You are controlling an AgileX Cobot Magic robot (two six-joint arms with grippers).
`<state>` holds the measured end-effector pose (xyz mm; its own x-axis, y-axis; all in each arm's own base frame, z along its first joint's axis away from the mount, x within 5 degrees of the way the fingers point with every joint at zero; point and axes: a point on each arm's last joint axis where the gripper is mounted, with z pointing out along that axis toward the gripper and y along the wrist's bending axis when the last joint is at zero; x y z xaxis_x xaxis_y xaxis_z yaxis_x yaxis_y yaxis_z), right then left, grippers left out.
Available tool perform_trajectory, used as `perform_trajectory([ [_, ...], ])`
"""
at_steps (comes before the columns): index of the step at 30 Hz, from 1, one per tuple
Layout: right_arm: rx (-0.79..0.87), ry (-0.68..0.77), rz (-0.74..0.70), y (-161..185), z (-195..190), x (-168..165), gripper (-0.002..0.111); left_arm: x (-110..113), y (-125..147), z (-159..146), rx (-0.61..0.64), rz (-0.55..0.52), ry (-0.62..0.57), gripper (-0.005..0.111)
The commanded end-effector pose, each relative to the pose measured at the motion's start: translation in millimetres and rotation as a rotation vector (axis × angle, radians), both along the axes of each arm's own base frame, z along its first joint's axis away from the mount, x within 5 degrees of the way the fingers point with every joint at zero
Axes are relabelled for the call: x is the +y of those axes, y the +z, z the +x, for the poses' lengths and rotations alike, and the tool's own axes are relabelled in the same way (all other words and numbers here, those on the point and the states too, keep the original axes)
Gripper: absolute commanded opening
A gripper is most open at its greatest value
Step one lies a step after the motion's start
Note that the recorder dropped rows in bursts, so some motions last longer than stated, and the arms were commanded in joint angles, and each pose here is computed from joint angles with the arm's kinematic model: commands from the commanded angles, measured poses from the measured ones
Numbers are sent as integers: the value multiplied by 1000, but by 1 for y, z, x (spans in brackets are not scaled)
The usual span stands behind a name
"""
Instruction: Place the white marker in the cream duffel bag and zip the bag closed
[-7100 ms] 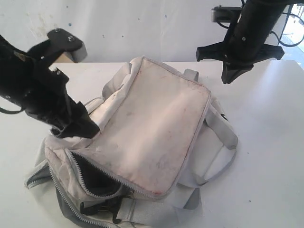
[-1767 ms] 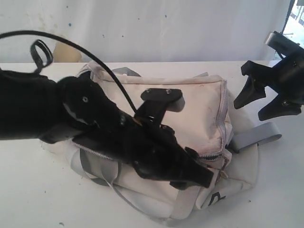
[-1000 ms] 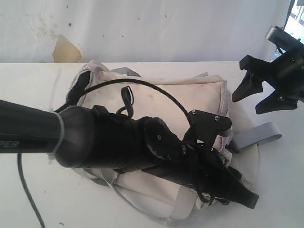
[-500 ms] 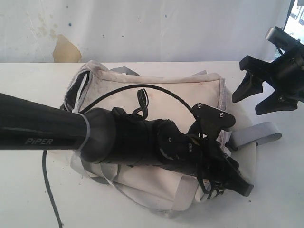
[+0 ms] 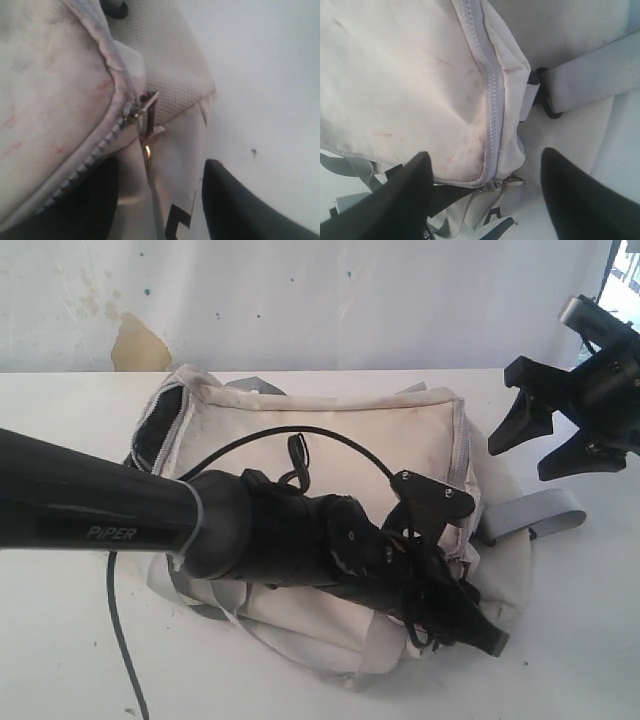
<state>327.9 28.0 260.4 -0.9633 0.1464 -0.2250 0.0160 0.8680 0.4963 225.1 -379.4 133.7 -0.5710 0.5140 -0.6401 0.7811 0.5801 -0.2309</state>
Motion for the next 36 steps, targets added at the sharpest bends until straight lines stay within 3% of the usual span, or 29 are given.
perform_trajectory([
  [1, -19, -3, -1, 0, 2, 0, 58, -4, 5, 5, -82, -49, 68, 54],
  [4, -21, -4, -1, 0, 2, 0, 58, -4, 13, 13, -113, -115, 169, 54],
  [9, -33, -13, -5, 1, 3, -1, 58, -4, 13, 17, -126, -148, 233, 51],
  [12, -30, -11, -4, 1, 3, -1, 58, -4, 13, 18, -124, -141, 223, 33],
  [16, -2, 8, 4, 0, 0, 0, 58, 7, 12, 18, -70, -39, 64, 0],
  [19, -2, 8, 4, 0, 0, 0, 58, 19, 18, 28, -17, -28, 67, 0],
  [24, -20, 18, -6, -6, 5, 7, 58, 41, 46, 48, -103, -28, 63, 9],
  [26, -26, 33, -18, -17, 12, 16, 58, 51, 45, 58, -77, -12, 78, 14],
  [30, -216, -57, -84, -35, 42, 25, 58, 64, 40, 63, -18, 38, 48, 27],
  [33, -318, -140, -83, -43, 59, 27, 58, 66, 38, 59, 5, 74, 6, 27],
  [36, -286, -174, -21, -58, 65, 33, 58, 67, 37, 59, 42, 73, 25, 27],
])
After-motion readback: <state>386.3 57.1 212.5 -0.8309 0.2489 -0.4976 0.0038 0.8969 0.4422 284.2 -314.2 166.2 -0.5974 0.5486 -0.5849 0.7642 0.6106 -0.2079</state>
